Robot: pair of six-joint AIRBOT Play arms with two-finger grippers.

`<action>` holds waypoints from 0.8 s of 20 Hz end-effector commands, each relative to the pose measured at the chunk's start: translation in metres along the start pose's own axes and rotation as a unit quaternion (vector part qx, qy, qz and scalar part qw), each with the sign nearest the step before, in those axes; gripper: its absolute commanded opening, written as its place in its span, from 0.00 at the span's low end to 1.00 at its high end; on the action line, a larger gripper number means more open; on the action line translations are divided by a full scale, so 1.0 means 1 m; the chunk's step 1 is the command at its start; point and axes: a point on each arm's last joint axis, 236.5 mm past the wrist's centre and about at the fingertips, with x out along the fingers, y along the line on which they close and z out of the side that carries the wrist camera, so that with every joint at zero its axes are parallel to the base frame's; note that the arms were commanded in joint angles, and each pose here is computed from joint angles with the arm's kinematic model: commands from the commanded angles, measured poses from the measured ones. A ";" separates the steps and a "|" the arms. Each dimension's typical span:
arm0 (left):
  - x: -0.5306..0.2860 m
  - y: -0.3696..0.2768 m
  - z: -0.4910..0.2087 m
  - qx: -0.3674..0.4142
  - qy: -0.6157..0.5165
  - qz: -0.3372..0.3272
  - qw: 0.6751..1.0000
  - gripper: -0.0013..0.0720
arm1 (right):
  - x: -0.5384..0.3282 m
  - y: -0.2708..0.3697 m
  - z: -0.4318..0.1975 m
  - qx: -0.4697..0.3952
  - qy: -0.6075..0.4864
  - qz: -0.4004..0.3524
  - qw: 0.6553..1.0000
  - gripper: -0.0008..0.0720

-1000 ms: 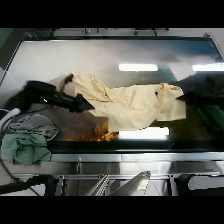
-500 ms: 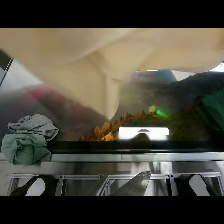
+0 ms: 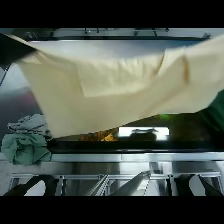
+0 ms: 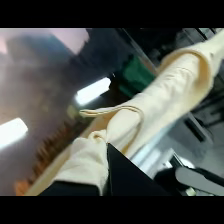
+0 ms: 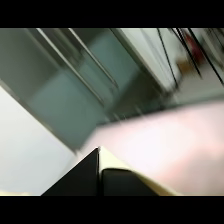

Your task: Fold the shirts.

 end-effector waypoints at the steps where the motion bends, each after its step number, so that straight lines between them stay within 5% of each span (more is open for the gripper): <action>1: 0.088 0.031 -0.079 -0.093 0.177 -0.061 0.978 0.04 | -0.005 -0.087 -0.106 0.076 0.192 -0.156 0.966 0.03; 5: 0.129 0.058 -0.157 -0.168 0.301 -0.097 0.934 0.04 | -0.069 -0.183 -0.235 0.163 0.328 -0.331 0.870 0.03; 8: 0.132 0.068 -0.195 -0.224 0.331 -0.103 0.911 0.04 | -0.095 -0.187 -0.297 0.192 0.378 -0.333 0.842 0.03; 10: 0.121 0.039 -0.202 -0.207 0.326 -0.161 0.908 0.04 | -0.070 -0.143 -0.295 0.192 0.365 -0.237 0.880 0.03; 12: 0.101 -0.015 -0.168 -0.136 0.258 -0.253 0.922 0.04 | -0.038 -0.056 -0.260 0.158 0.331 -0.058 0.928 0.03; 14: 0.071 -0.065 -0.119 0.016 0.166 -0.279 0.946 0.04 | -0.018 0.038 -0.178 0.059 0.216 0.119 0.967 0.03; 15: 0.062 -0.075 -0.088 0.086 0.111 -0.244 0.960 0.04 | -0.007 0.052 -0.127 -0.002 0.129 0.121 0.984 0.03; 16: 0.059 -0.050 -0.042 0.113 0.043 -0.134 0.984 0.04 | 0.005 0.032 -0.081 -0.044 0.061 0.045 0.996 0.03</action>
